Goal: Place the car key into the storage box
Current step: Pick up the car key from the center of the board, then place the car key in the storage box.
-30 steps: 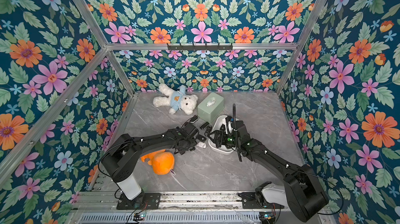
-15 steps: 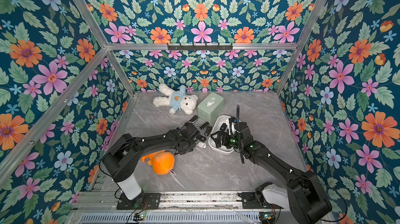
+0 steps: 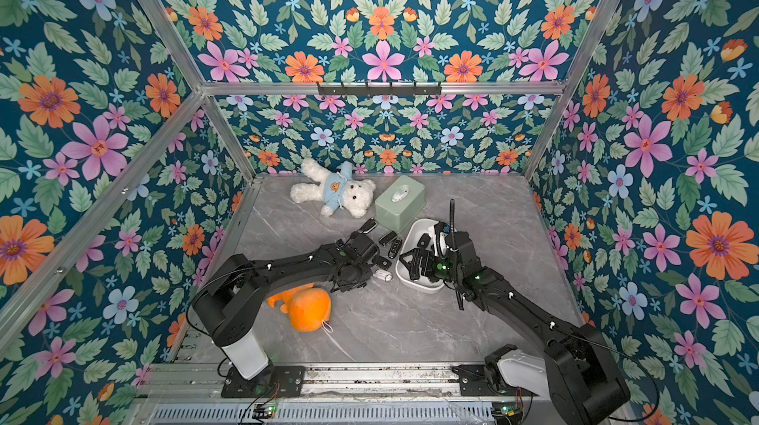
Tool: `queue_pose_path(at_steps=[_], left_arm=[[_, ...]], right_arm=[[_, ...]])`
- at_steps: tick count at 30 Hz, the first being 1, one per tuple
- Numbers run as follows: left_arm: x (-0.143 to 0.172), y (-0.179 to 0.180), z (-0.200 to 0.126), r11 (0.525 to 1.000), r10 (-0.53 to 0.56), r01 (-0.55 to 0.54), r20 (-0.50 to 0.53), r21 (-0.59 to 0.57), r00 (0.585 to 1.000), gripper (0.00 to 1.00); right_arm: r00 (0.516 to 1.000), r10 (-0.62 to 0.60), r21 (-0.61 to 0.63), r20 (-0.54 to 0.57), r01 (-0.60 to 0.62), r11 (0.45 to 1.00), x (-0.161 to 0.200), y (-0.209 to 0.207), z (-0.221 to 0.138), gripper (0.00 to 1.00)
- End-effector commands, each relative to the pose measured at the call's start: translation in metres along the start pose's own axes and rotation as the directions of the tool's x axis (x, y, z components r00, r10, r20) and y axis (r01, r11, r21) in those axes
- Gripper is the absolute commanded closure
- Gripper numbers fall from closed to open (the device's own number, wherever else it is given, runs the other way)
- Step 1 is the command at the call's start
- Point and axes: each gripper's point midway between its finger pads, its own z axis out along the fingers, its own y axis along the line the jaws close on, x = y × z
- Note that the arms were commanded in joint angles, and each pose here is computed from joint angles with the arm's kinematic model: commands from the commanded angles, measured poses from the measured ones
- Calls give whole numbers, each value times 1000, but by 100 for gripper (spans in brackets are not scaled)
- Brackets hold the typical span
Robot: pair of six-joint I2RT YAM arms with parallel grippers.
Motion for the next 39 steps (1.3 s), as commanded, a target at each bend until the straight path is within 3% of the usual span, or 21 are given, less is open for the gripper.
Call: queue_pose_path(at_steps=[1,10,19,27,39], left_arm=[[-17,-2,-14,997,77,-76,72,-22,994,70],[-52,-46,-52,979,164,-186,213,88,963,69],[-59,-116,-78,877,319,-396,284,274,904,69],[-41,-168,-77,733,500,-575,284,363,818,69],[6,-205,-44,612,675,-695,210,378,708,68]], right_arm=[[999,7,14,33,-8,1000,-10,0,-1,1],[990,68,97,127,-81,992,-33,-24,-16,1],[973,132,141,189,-160,977,-48,-40,-29,1],[956,181,176,231,-224,958,-47,-50,-39,1],[914,257,202,313,-329,923,-42,-71,-62,1]])
